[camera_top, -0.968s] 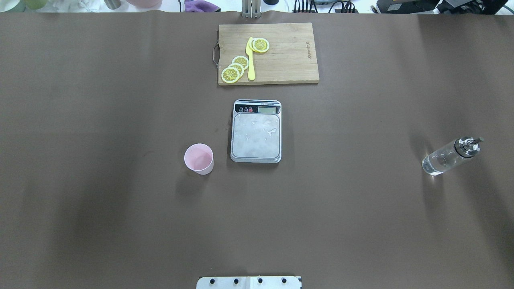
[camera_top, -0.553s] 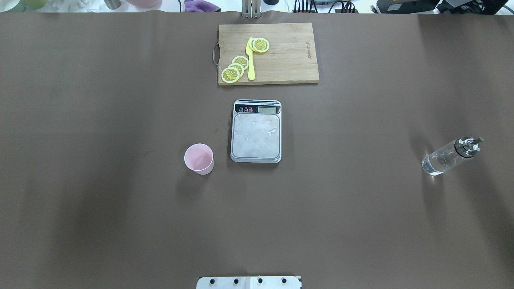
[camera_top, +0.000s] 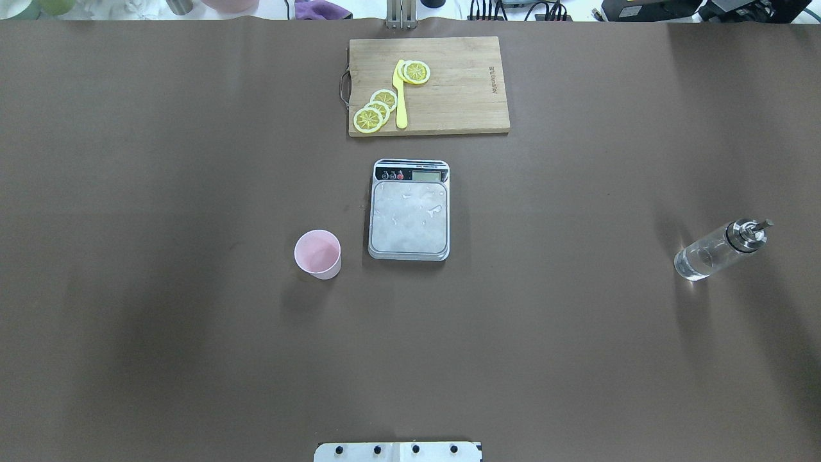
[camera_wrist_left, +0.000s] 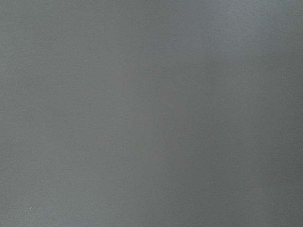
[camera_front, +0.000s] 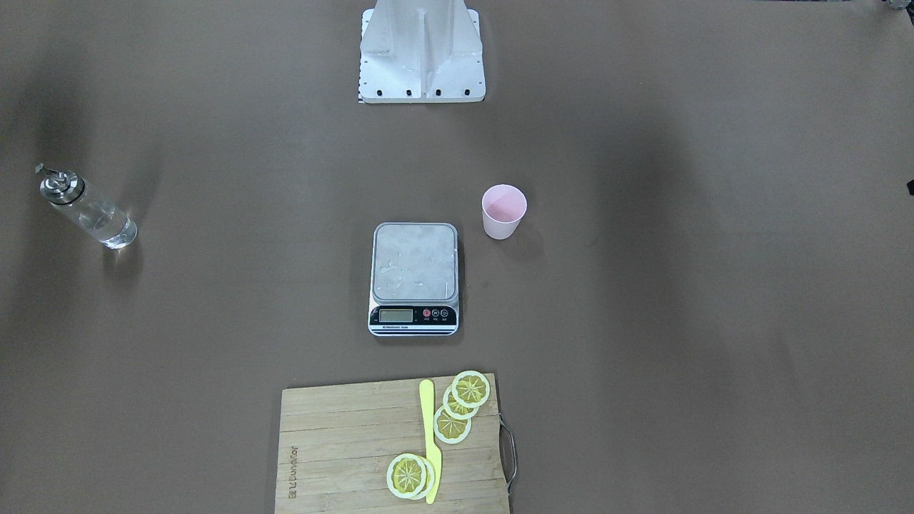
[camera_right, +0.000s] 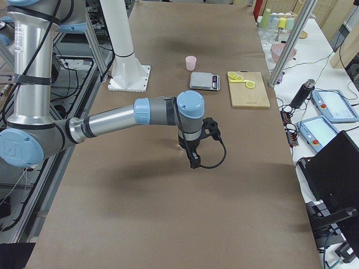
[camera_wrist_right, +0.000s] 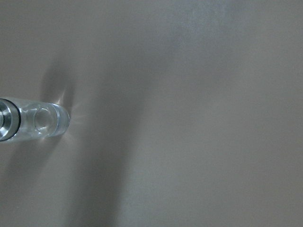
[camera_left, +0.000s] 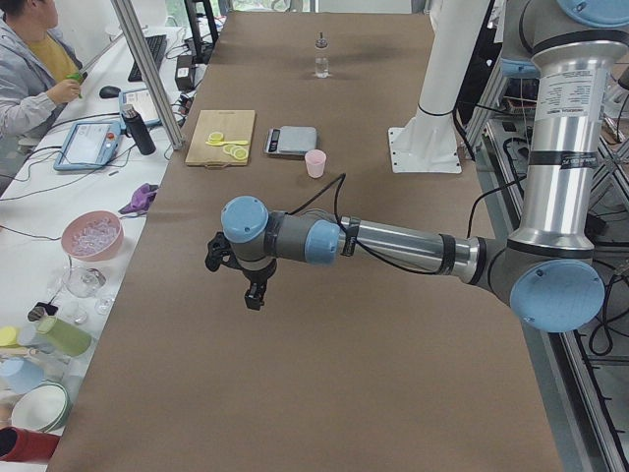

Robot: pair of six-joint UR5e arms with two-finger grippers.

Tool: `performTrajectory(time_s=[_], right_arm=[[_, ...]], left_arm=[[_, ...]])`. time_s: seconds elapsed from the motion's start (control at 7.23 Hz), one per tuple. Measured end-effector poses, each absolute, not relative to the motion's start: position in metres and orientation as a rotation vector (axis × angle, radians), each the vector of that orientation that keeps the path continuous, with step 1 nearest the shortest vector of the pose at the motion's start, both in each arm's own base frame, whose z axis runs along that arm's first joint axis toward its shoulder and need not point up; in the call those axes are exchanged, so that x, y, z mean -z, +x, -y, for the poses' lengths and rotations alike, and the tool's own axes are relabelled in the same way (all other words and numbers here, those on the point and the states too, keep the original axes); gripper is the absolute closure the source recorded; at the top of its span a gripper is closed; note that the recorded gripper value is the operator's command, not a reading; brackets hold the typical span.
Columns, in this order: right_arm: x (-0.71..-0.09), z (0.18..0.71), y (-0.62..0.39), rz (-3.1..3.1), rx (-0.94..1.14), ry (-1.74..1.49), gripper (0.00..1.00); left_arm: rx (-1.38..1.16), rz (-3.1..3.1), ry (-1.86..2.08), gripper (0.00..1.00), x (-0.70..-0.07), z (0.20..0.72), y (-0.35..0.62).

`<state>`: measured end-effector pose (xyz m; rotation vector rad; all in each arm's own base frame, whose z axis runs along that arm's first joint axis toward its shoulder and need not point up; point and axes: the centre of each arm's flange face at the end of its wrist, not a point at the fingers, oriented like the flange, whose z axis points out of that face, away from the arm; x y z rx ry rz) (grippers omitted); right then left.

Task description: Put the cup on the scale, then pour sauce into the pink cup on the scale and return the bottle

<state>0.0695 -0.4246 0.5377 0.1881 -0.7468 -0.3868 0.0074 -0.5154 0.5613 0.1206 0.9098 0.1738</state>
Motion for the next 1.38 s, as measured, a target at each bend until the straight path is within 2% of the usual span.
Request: performTrajectory(time_s=[0.41, 0.97, 1.38], right_arm=[[-0.542, 0.425, 0.066, 0.734, 0.396, 0.174, 0.0], [-0.548, 0.424, 0.059, 0.714, 0.413, 0.153, 0.0], [-0.549, 0.424, 0.058, 0.714, 0.414, 0.148, 0.0]], left_arm=[[-0.068, -0.93, 0.076, 0.03, -0.449, 0.512, 0.157], [0.028, -0.872, -0.044, 0.05, -0.286, 0.474, 0.368], [-0.038, -0.821, -0.049, 0.08, -0.258, 0.433, 0.443]])
